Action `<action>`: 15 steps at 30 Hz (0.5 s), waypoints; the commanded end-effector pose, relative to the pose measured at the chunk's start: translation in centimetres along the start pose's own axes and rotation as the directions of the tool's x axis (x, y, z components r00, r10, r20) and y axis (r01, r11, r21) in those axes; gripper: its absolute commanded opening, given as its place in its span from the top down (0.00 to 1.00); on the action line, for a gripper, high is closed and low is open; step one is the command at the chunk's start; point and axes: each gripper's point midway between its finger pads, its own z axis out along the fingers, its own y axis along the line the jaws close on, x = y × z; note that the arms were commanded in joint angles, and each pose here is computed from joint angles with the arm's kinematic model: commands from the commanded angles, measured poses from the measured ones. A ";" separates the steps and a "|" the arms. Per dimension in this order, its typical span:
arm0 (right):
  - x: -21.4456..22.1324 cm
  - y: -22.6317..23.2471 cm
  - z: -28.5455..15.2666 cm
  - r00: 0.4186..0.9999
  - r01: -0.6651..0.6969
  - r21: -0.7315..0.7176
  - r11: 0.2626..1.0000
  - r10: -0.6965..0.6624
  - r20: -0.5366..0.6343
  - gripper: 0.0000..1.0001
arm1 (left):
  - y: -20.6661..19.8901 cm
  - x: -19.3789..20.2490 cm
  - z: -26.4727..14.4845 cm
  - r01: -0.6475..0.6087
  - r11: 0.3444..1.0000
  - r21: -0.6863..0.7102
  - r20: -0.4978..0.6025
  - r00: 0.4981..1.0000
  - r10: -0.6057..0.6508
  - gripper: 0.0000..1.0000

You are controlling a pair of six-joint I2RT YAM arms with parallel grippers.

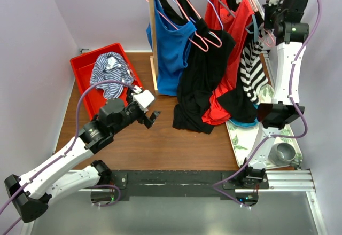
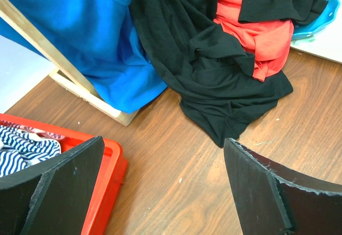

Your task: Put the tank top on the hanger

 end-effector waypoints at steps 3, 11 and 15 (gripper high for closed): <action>-4.4 0.7 -0.6 0.989 0.073 0.053 0.996 -0.079 0.129 1.00 | 0.6 -2.6 -0.4 0.008 1.000 -0.019 0.069 0.998 -0.007 0.00; -4.5 1.1 -0.3 0.984 0.127 0.113 0.985 -0.139 0.108 1.00 | 0.7 -2.7 -1.1 0.020 1.000 -0.023 0.081 0.997 -0.018 0.00; -4.3 0.8 -0.2 0.985 0.131 0.130 0.983 -0.145 0.099 1.00 | 0.7 -2.7 -1.3 0.017 1.000 -0.024 0.082 0.996 -0.015 0.00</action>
